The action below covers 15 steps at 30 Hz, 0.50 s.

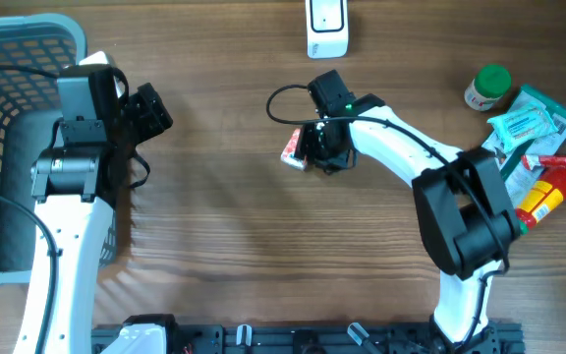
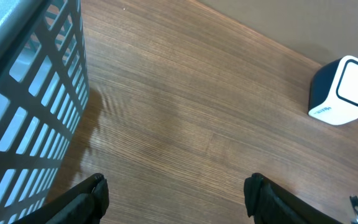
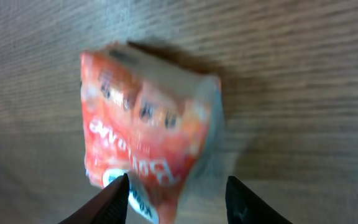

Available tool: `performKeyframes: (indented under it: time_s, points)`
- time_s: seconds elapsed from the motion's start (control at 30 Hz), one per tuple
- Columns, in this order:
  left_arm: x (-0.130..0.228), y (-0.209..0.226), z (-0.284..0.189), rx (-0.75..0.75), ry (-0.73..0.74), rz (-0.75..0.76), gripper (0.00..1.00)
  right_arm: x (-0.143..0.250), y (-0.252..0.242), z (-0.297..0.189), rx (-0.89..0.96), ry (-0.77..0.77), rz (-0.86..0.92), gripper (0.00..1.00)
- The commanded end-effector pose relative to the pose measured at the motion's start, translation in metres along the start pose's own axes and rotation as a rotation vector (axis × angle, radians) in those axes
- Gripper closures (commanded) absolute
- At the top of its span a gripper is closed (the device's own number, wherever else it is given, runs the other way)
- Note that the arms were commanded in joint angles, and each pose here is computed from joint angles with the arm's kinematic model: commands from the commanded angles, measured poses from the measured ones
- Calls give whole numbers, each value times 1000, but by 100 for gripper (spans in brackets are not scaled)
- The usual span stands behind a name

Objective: Scan the item barcode
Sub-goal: 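Hold the tissue packet barcode in front of the white scanner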

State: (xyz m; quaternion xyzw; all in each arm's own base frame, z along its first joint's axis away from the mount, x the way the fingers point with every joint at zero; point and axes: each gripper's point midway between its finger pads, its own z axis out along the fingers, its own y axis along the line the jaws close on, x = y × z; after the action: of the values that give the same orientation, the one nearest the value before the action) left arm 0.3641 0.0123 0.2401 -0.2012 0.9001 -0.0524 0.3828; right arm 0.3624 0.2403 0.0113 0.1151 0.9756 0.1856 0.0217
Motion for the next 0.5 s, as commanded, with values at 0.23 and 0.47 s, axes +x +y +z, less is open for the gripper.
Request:
performKeyframes:
  time_s: [0.23,0.47]
  points:
    - [1,0,0,9,1,20,26,-10,-14,15,56,-48,96,76]
    - [1,0,0,7,2,20,26,-9,-4,20,-24,1,30,96]
